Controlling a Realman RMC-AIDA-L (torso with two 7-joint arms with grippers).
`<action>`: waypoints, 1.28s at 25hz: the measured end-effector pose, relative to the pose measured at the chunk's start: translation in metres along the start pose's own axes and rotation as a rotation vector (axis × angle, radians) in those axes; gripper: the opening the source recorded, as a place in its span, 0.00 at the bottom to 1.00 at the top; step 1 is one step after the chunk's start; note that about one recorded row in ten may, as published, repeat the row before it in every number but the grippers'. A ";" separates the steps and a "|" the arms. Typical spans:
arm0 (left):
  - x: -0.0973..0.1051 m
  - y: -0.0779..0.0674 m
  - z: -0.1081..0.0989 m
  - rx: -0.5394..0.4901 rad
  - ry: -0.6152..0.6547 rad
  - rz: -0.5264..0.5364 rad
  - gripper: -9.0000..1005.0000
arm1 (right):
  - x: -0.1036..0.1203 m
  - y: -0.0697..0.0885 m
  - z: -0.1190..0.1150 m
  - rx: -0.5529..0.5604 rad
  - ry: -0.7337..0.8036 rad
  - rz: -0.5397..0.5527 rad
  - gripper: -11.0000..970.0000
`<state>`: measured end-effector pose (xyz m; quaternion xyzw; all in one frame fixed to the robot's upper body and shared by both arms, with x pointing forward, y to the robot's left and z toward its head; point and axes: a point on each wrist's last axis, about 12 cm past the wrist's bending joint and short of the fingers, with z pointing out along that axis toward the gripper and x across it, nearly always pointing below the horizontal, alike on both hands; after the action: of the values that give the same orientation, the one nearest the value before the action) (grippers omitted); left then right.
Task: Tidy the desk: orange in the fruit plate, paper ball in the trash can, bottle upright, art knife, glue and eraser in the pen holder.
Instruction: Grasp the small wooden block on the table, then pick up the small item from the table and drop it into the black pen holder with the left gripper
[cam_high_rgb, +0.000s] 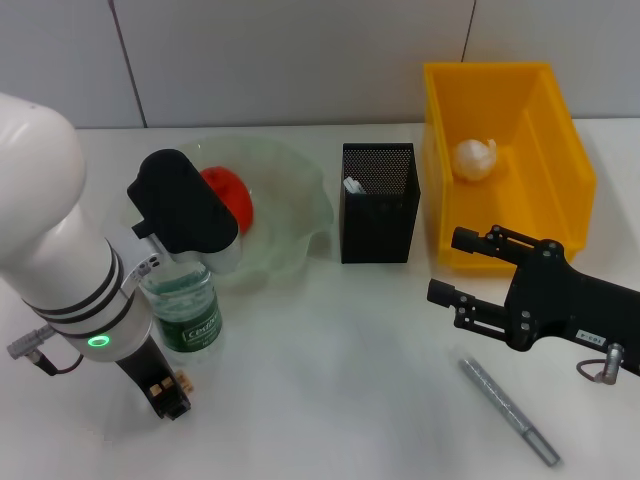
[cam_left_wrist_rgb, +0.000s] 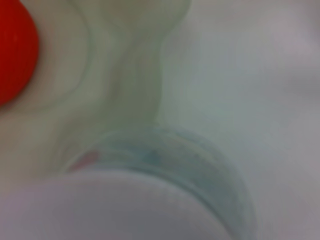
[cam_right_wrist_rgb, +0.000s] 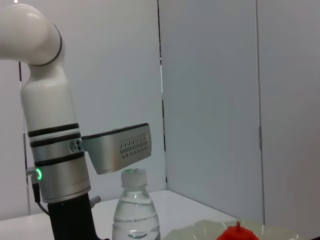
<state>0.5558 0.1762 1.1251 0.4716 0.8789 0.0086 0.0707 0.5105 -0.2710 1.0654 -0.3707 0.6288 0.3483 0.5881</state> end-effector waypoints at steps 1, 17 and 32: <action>0.000 0.000 0.000 0.000 0.000 0.001 0.36 | 0.000 0.000 0.000 0.000 0.000 0.000 0.72; -0.001 0.000 -0.001 0.000 -0.002 0.003 0.27 | -0.001 -0.001 -0.002 0.009 -0.008 -0.003 0.72; 0.000 -0.019 -0.028 0.060 -0.114 0.059 0.27 | -0.001 -0.002 -0.006 0.028 -0.015 0.000 0.72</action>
<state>0.5368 0.1671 1.1516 0.4990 0.8591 -0.0426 0.1060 0.5098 -0.2768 1.0670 -0.3599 0.6291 0.3423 0.5979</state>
